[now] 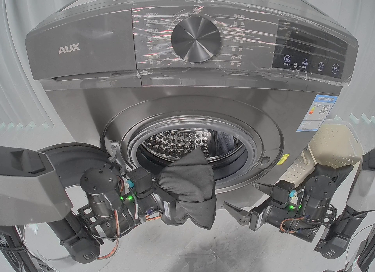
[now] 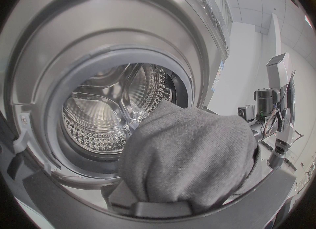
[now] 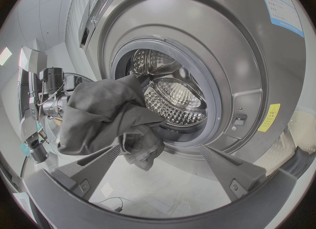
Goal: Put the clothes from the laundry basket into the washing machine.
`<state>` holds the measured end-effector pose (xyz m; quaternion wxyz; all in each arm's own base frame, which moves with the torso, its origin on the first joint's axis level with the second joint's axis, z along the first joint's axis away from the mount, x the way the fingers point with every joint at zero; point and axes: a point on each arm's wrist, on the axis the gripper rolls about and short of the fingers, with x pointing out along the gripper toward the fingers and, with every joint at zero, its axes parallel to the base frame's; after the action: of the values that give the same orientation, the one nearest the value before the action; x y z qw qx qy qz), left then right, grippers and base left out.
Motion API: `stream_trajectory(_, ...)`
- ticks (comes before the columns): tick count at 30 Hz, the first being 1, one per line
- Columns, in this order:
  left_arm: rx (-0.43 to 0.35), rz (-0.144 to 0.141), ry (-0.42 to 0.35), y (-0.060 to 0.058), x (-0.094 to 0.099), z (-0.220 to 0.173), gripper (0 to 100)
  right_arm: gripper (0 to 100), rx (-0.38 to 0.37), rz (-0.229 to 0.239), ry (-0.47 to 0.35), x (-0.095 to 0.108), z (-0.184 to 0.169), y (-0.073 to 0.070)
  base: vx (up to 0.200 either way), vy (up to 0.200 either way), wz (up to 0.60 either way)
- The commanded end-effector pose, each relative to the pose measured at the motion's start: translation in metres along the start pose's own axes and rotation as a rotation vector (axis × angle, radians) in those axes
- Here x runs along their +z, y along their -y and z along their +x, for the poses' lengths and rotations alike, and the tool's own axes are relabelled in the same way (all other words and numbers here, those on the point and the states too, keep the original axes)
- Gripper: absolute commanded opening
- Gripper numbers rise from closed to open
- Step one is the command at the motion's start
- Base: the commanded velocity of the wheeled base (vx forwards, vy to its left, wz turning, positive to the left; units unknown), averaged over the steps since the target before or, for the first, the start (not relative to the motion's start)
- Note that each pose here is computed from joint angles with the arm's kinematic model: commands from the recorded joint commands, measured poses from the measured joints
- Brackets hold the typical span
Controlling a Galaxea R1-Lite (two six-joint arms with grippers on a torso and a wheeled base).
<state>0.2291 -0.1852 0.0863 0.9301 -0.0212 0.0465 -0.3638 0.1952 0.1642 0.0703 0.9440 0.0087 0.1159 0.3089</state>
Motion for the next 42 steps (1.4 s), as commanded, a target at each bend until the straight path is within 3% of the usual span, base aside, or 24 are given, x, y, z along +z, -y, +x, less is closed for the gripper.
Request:
stream_trajectory(1,-0.008,-0.003,-0.024,0.0,-0.015,0.021,0,100,0.021,-0.009,-0.032,-0.006,-0.007,-0.004,0.0,0.0,0.0)
stream_trajectory(15,-0.005,-0.025,0.095,-0.007,-0.025,0.093,0,100,0.034,-0.016,-0.015,-0.001,-0.017,-0.005,0.0,0.0,0.0)
stream_trajectory(19,0.027,-0.029,0.128,-0.014,-0.034,0.115,0,100,0.042,-0.016,-0.011,0.0,-0.017,-0.005,0.0,0.0,0.0)
stream_trajectory(25,0.06,-0.042,0.19,-0.018,-0.032,0.138,0,100,0.046,-0.015,-0.005,0.001,-0.016,-0.006,0.0,0.0,0.0)
stream_trajectory(28,0.079,-0.044,0.185,-0.02,-0.035,0.147,0,100,0.047,-0.015,-0.007,0.001,-0.015,-0.006,0.0,0.0,0.0)
stream_trajectory(38,0.173,-0.049,0.094,-0.051,-0.044,0.166,0,100,0.047,-0.012,-0.011,0.0,-0.014,-0.005,0.0,0.0,0.0)
stream_trajectory(42,0.181,-0.049,0.101,-0.056,-0.04,0.175,0,100,0.047,-0.014,-0.013,0.0,-0.014,-0.005,0.0,0.0,0.0)
